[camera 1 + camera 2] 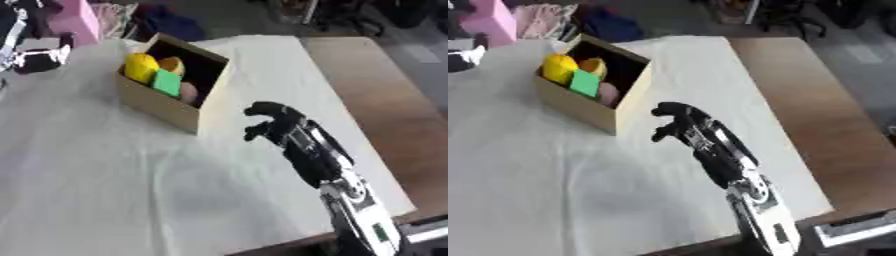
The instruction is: Pick up objects on the table and place them in the box.
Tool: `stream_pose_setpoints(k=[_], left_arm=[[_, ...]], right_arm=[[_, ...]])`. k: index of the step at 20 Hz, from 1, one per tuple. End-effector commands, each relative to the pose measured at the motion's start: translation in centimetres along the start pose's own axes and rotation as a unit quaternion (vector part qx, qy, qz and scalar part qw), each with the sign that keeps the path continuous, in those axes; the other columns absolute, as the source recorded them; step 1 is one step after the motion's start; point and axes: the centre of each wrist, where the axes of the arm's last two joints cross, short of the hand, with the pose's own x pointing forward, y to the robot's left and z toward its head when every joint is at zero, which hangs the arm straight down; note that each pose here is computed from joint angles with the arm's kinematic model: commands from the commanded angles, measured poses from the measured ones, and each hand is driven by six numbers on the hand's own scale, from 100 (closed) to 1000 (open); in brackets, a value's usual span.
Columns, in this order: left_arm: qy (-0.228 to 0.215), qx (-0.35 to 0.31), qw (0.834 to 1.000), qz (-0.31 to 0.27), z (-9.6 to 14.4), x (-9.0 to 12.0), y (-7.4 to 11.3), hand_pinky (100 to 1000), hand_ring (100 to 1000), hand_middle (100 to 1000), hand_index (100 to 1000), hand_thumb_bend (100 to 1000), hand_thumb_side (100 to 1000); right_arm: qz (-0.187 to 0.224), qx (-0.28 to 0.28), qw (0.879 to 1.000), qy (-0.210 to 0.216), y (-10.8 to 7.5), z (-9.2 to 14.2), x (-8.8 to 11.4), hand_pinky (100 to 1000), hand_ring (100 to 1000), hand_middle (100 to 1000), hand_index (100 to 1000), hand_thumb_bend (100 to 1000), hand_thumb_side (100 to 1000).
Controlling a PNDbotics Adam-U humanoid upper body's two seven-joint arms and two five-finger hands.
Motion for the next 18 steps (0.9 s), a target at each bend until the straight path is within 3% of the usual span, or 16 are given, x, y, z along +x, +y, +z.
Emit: stream_pose_setpoints(k=[1, 9, 10, 13, 18], left_arm=[[-0.036, -0.013, 0.999, 0.008, -2.1, 1.9, 0.1, 592, 377, 384, 482, 100, 100], [-0.074, -0.085, 0.994, 0.011, -3.2, 4.8, -4.2, 659, 492, 524, 625, 100, 123], [-0.076, -0.089, 0.993, 0.011, -3.1, 4.9, -4.5, 676, 524, 575, 685, 100, 123], [-0.095, -0.109, 0.989, 0.008, -3.3, 5.6, -5.0, 720, 593, 684, 844, 147, 124], [-0.124, -0.136, 0.983, 0.004, -3.7, 6.2, -4.5, 783, 699, 810, 931, 119, 149]], right_arm=[[0.007, 0.009, 1.0, -0.004, -0.1, -0.2, 0.4, 843, 631, 789, 848, 100, 699], [-0.002, 0.02, 1.0, -0.009, 0.4, -0.6, 0.4, 843, 632, 789, 848, 100, 700], [-0.002, 0.021, 1.0, -0.009, 0.5, -0.7, 0.4, 843, 632, 789, 848, 100, 700], [-0.003, 0.022, 1.0, -0.01, 0.5, -0.7, 0.4, 843, 631, 789, 848, 100, 700], [-0.002, 0.023, 1.0, -0.01, 0.5, -0.7, 0.4, 844, 632, 789, 848, 100, 700]])
